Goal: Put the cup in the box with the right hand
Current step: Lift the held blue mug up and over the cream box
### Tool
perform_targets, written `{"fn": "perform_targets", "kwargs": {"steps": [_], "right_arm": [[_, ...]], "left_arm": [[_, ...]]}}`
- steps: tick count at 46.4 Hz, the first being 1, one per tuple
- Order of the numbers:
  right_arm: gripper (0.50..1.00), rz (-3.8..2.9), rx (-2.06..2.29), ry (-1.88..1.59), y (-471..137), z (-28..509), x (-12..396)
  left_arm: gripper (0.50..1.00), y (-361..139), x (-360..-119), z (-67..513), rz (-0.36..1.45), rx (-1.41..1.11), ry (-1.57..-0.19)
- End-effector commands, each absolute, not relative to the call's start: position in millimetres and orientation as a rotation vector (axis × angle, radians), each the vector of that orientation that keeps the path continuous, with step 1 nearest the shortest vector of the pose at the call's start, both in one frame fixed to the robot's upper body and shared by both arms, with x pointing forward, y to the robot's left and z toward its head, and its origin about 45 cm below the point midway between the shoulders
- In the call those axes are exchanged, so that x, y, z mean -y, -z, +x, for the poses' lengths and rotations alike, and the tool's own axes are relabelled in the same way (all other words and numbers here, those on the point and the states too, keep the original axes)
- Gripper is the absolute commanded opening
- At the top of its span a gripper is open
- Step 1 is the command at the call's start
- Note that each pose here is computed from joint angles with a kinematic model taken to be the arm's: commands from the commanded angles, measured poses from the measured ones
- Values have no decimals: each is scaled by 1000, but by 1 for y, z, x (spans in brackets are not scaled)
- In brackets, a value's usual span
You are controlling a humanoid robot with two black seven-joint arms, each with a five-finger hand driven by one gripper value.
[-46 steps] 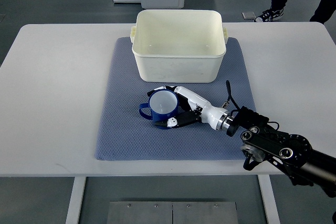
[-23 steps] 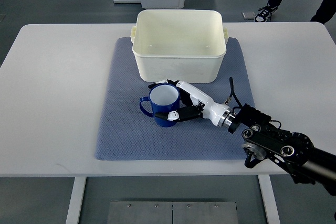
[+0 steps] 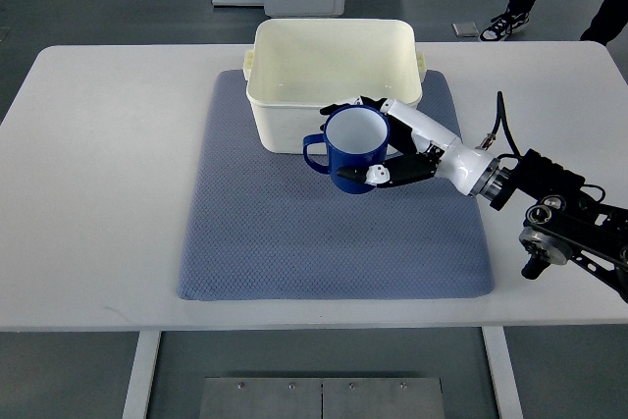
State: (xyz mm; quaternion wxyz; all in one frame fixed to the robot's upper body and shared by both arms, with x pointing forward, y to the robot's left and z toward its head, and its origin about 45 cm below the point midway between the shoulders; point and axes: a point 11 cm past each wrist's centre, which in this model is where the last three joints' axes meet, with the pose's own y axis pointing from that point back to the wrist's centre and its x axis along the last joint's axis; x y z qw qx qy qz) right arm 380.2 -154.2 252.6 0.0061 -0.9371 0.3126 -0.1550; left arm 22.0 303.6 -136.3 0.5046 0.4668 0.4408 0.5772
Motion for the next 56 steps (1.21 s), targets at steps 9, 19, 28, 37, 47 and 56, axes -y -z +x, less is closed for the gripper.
{"fn": "perform_targets", "kwargs": {"steps": [9,19,28,37,47,56], "right_arm": [[500,-2906,-1012,575,-297,395,173],[500,-2873,-1060,623,-325,410,174],[500,-2855,-1130,623,-336,426,171],[500,-2851,-1200,608,-330,447,155],[500,-2816,-1348,609,-323,473,143],[500,-2785,-1437,586,-315,488,133]], "left_arm": [[1000,136,-304,22,1127,-1064,-1393],[1000,136,-304,22,1127,-1064,-1393],[1000,136,-304,22,1127,-1064,-1393],[1000,136,-304,22,1128,-1065,-1393],[1000,136,-304,22,1127,-1064,-1393],[1000,136,-304,22,1127,-1064,-1393]]}}
